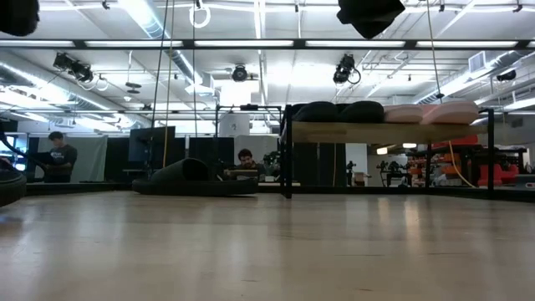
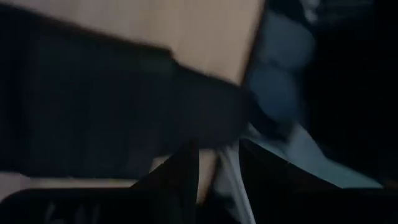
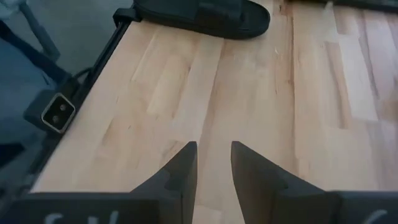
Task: Pick and place slides into the shelf
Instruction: Put the black slide under the shelf
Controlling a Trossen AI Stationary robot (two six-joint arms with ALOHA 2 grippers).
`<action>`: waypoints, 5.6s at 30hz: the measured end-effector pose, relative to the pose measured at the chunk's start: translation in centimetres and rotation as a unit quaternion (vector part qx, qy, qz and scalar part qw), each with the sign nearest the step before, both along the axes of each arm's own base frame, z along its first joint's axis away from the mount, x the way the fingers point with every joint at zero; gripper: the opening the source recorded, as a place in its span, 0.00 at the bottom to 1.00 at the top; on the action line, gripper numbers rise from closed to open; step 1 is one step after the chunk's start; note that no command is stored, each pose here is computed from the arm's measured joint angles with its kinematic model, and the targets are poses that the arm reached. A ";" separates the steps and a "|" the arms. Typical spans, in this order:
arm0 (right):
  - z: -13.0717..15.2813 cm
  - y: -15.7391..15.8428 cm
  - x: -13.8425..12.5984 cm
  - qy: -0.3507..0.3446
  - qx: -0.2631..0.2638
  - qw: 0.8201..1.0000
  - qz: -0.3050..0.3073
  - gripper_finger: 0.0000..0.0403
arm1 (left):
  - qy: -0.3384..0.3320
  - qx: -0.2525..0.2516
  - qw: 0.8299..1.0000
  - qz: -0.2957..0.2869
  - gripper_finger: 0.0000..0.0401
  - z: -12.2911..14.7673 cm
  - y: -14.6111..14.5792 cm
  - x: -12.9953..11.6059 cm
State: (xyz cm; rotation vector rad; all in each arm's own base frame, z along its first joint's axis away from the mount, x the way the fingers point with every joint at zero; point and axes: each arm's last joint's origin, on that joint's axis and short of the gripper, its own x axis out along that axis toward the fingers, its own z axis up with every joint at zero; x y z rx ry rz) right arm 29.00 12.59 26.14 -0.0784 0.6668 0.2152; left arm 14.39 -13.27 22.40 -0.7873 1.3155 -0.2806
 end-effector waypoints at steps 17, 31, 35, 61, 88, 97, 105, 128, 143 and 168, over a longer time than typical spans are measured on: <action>0.0 -1.9 0.8 -0.011 -0.058 0.998 0.014 0.26 | 0.046 0.096 0.993 -0.058 0.21 -5.3 -4.6 0.4; 0.1 -4.9 1.7 -0.012 -0.057 0.998 -0.036 0.26 | 0.065 0.213 0.966 -0.127 0.11 -6.5 -0.8 1.5; 0.1 -5.4 1.8 -0.011 -0.055 0.997 -0.045 0.26 | 0.041 0.243 0.958 -0.148 0.09 -6.6 0.8 2.5; 0.1 -5.3 1.8 -0.007 -0.025 0.997 -0.067 0.26 | -0.167 0.492 0.760 -0.391 0.33 1.0 0.1 5.6; 0.1 -1.7 0.7 0.009 0.055 0.996 -0.072 0.26 | -0.190 0.594 0.692 -0.363 0.33 -4.2 1.1 8.1; 0.1 -1.2 0.5 0.009 0.054 0.997 -0.063 0.26 | -0.273 0.591 0.691 -0.313 0.03 -3.3 0.4 9.8; 0.1 -1.2 0.5 0.009 0.054 0.997 -0.063 0.26 | -0.271 0.655 0.681 -0.184 0.01 -0.5 1.9 12.1; 0.4 3.5 -3.3 0.064 0.126 0.987 -0.081 0.25 | -0.201 0.642 0.737 0.068 0.00 -2.6 8.0 29.1; 0.5 7.2 -6.0 0.033 0.078 0.996 -0.034 0.25 | -0.139 0.650 0.742 0.089 0.04 -5.3 13.2 33.9; -1.0 7.4 -6.5 0.073 0.137 0.973 -0.173 0.25 | -0.225 0.475 0.823 -0.214 0.17 11.1 6.7 31.1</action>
